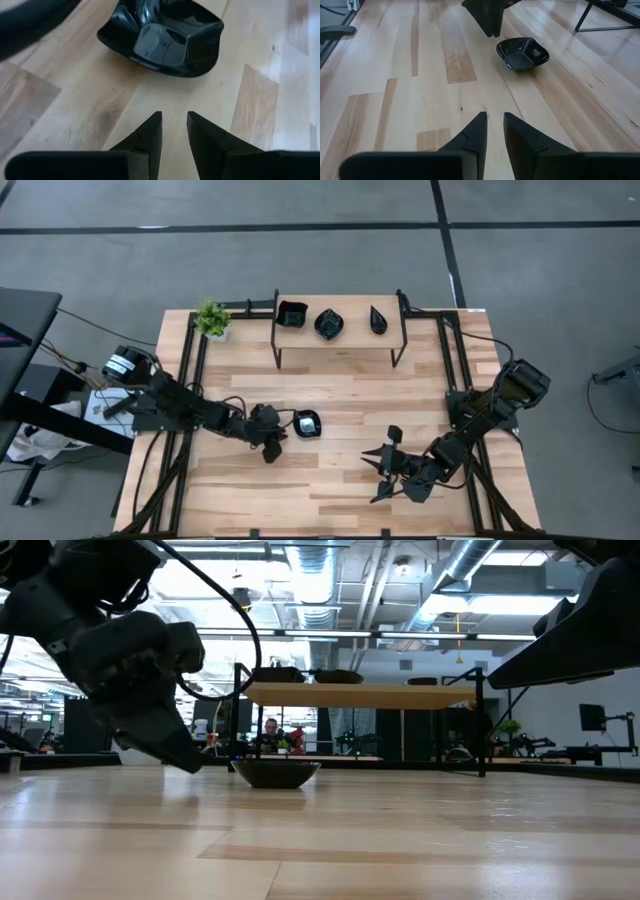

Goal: Pick & Place Mini shaped plates
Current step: Stack the black leaf shaped plate on top of the black leaf shaped plate on the shelf

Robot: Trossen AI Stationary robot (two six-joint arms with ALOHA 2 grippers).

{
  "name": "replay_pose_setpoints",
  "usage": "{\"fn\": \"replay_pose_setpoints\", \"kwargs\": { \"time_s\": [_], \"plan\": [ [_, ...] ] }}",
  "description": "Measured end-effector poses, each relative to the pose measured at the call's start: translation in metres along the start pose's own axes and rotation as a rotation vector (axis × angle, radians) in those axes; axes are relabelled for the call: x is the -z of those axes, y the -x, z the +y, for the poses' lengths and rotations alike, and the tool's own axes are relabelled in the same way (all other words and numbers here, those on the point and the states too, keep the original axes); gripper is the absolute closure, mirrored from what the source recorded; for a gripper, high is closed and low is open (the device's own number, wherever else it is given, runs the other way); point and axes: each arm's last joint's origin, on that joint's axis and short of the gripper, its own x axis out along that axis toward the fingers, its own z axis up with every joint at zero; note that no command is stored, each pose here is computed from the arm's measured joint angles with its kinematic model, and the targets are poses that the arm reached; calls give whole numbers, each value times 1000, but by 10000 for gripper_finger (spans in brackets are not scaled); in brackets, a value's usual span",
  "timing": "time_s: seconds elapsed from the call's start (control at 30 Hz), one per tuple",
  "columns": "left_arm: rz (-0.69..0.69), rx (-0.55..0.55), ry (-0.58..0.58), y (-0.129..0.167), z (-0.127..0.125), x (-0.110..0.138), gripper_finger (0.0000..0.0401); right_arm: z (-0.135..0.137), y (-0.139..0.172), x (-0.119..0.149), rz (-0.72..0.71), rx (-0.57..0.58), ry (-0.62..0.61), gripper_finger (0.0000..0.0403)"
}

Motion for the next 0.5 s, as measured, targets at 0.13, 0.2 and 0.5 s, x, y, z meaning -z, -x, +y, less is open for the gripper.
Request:
{"fn": "replay_pose_setpoints", "kwargs": {
  "time_s": [0.13, 0.2, 0.5],
  "plan": [
    [-6, 12, 9, 0, 0, -2, 309, 0, 0, 0, 0, -1, 1, 343],
    [-4, 27, 11, 0, -1, -2, 309, 0, 0, 0, 0, -1, 1, 343],
    [-13, 50, 16, 0, -3, -3, 309, 0, 0, 0, 1, -2, 0, 343]
  ]
}}
